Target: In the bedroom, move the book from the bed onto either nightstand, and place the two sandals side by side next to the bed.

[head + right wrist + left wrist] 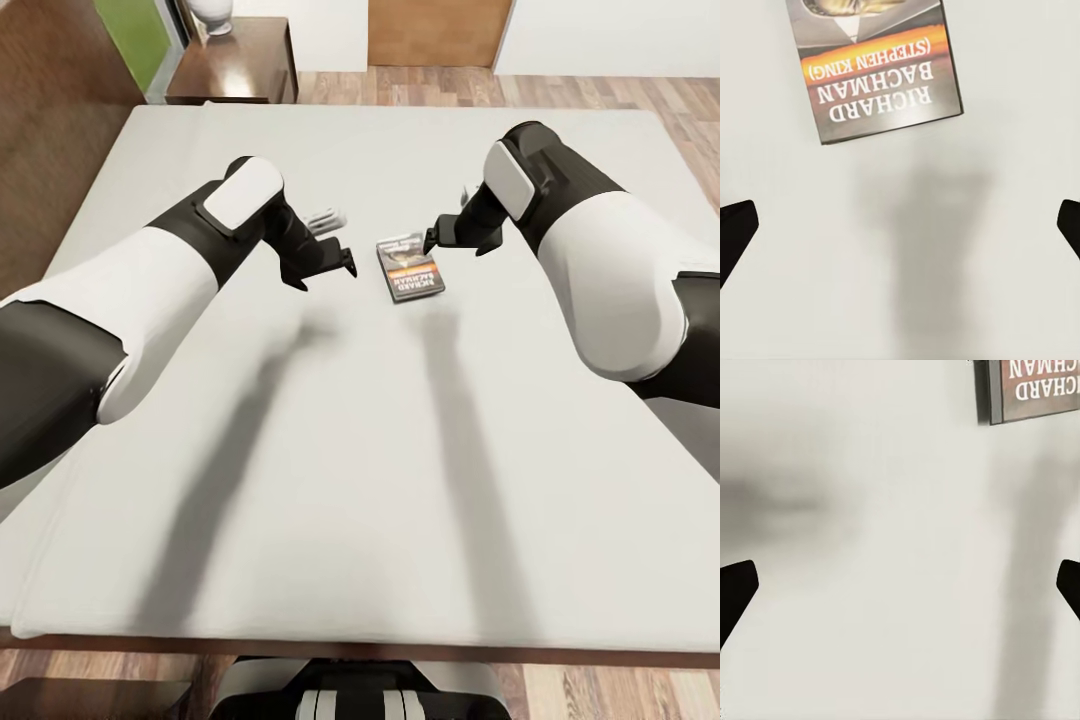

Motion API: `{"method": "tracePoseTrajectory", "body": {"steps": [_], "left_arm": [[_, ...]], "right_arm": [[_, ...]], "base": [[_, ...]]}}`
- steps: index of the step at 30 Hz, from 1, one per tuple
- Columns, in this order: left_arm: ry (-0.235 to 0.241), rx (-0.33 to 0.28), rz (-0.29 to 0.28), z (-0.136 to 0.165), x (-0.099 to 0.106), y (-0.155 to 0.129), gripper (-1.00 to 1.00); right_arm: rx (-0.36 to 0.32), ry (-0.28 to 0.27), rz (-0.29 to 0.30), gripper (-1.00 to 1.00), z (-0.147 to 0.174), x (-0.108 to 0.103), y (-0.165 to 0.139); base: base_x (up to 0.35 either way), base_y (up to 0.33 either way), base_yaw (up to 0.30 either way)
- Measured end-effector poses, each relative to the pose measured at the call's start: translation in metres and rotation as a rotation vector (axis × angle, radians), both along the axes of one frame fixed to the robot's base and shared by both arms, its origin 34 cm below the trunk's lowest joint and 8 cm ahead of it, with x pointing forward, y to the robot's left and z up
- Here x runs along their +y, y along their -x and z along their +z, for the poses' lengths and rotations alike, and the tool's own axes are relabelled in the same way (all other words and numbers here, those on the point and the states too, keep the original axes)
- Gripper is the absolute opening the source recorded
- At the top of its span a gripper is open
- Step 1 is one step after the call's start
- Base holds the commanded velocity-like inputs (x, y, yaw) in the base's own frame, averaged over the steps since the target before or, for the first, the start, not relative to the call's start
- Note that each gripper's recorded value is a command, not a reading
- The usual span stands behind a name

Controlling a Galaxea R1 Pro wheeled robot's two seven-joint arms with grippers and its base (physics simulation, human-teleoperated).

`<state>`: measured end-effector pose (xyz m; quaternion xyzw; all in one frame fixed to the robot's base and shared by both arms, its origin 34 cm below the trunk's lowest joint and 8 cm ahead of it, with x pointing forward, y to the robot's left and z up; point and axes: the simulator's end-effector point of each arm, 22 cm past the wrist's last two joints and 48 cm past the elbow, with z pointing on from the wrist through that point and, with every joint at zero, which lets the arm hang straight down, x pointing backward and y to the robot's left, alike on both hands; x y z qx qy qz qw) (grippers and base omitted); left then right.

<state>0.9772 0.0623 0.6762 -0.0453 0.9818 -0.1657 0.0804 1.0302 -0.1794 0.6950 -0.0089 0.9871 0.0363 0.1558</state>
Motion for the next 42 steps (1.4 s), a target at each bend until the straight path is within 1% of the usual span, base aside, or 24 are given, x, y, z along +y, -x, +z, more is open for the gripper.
{"method": "tracePoseTrajectory", "body": {"steps": [20,26,34,37,42], "left_arm": [[-0.002,0.002,-0.006,-0.009,0.000,-0.008,1.00],[0.001,-0.022,-0.004,0.003,-0.002,-0.021,1.00],[0.000,-0.040,-0.007,0.008,-0.003,-0.031,1.00],[-0.005,-0.051,-0.007,0.013,-0.002,-0.036,1.00],[-0.032,-0.088,-0.003,0.031,0.002,-0.052,1.00]], "right_arm": [[0.030,0.007,-0.001,1.00,-0.028,-0.003,0.003],[0.032,0.009,0.000,1.00,-0.032,-0.003,0.002],[0.027,0.009,0.000,1.00,-0.033,-0.003,-0.004],[0.020,0.010,0.000,1.00,-0.031,-0.003,-0.008],[-0.001,0.010,-0.001,1.00,-0.020,-0.004,-0.018]], "base": [[0.000,0.000,0.000],[0.000,0.000,0.000],[0.000,0.000,0.000],[0.000,0.000,0.000],[0.000,0.000,0.000]]}}
